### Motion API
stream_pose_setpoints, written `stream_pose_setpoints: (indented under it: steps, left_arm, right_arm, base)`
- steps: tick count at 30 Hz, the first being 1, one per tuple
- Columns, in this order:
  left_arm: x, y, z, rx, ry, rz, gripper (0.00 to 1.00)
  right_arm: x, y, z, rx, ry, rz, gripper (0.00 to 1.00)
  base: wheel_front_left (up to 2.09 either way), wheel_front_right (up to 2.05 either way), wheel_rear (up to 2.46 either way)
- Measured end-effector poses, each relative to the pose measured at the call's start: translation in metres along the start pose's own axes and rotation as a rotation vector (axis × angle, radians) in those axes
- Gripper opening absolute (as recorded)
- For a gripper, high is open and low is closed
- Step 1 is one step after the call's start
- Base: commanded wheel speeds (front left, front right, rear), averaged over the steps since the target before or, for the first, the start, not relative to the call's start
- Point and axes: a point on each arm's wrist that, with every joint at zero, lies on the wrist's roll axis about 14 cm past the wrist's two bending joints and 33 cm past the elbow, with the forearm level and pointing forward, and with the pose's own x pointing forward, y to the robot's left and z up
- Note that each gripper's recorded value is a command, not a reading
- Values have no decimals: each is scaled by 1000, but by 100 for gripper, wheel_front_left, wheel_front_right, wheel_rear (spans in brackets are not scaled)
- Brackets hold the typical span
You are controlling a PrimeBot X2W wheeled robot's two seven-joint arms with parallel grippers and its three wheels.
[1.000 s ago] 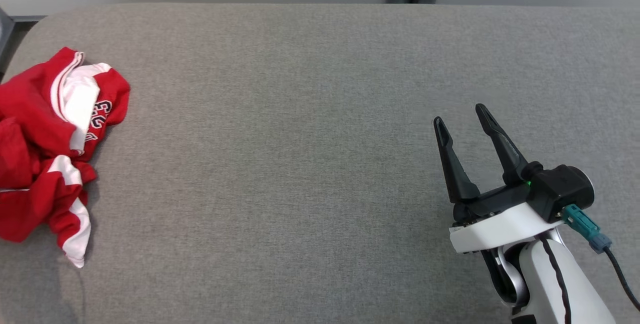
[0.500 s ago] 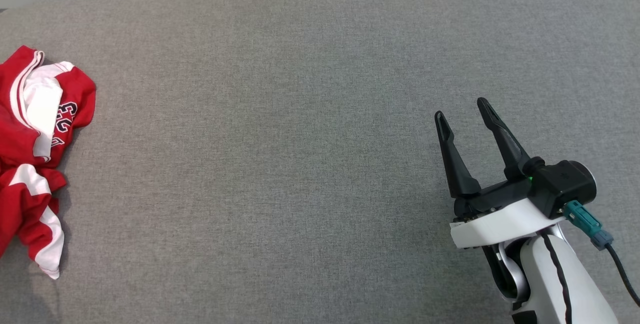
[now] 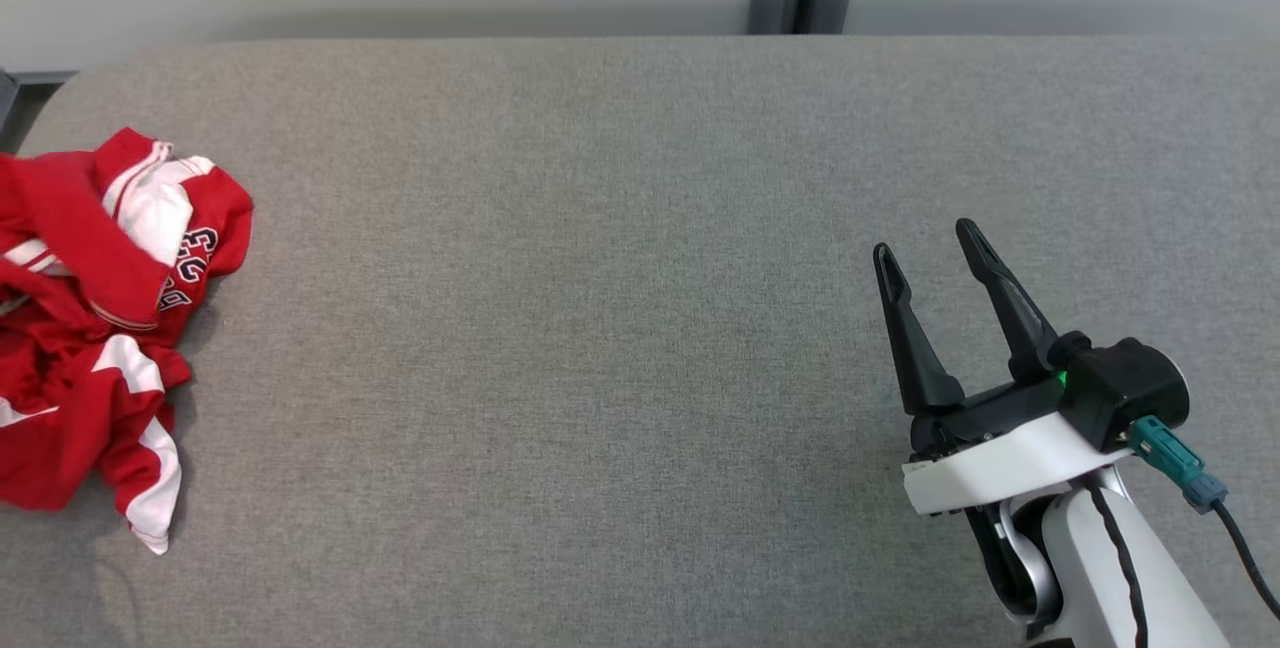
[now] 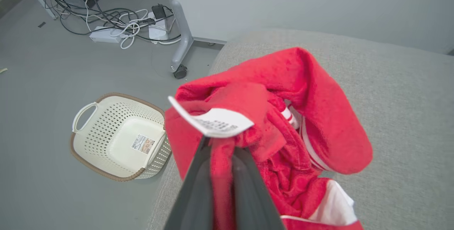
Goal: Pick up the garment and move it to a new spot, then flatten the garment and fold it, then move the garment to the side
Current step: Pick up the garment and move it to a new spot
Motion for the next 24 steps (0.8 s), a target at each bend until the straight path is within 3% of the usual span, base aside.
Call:
stream_pose_setpoints:
  steps: [5,13,24]
  left_arm:
    - [-25,-16,59,83,-169,-57,0]
    - [-75,-78,127,162,-393,-237,0]
    - [-156,-224,165,395,-593,-573,0]
  right_arm:
    - [-8,6,8,13,-12,4,100]
    - [-22,7,31,20,-59,-13,100]
    - [-55,-24,57,6,-114,-129,100]
  base:
    - [0,0,0]
    - [0,0,0]
    - [0,0,0]
